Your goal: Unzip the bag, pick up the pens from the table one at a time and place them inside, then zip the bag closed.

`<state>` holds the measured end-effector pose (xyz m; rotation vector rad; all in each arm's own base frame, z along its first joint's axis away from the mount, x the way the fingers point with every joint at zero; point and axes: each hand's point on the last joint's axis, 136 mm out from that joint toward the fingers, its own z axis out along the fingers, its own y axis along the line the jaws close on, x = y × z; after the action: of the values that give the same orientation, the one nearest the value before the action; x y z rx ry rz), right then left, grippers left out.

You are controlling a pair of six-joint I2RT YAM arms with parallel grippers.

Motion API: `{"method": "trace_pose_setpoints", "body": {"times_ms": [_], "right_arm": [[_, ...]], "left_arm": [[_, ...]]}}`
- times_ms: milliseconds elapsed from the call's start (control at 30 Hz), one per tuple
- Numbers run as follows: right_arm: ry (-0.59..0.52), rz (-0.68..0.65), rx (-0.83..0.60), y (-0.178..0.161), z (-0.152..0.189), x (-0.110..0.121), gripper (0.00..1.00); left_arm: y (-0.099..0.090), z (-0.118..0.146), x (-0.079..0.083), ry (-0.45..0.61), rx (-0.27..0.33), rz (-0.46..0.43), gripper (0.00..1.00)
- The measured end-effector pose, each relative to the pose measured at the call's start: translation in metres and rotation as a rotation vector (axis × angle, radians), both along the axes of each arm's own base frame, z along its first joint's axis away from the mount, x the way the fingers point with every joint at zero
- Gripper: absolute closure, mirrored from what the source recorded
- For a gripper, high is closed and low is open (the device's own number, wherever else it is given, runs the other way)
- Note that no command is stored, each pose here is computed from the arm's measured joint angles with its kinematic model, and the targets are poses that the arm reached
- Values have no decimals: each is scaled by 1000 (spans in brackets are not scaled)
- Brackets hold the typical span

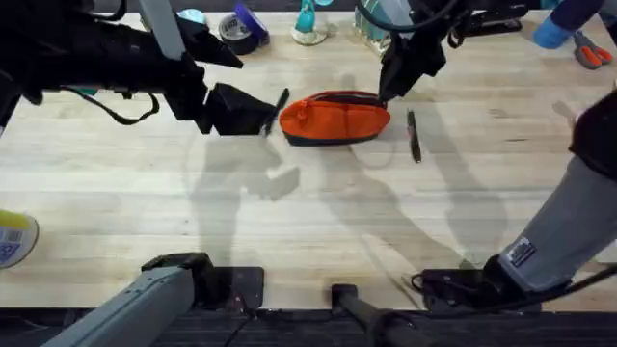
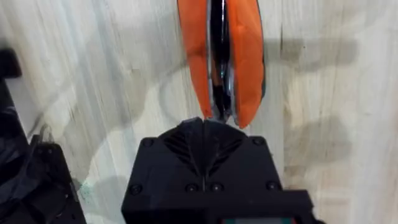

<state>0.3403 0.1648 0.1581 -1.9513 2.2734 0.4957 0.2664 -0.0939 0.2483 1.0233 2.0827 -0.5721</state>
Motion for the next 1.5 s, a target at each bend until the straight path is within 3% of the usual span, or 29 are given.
{"method": "trace_pose_setpoints", "body": {"times_ms": [267, 867, 1167, 1500], "right_arm": [[48, -2, -12, 0, -17, 2, 971], [35, -7, -4, 3, -34, 16, 971], [93, -9, -10, 5, -56, 17, 971], [104, -15, 11, 8, -56, 16, 972]], "left_arm": [[0, 0, 0, 0, 0, 0, 9], [0, 0, 0, 0, 0, 0, 8], [0, 0, 0, 0, 0, 0, 9], [0, 0, 0, 0, 0, 0, 8]]}}
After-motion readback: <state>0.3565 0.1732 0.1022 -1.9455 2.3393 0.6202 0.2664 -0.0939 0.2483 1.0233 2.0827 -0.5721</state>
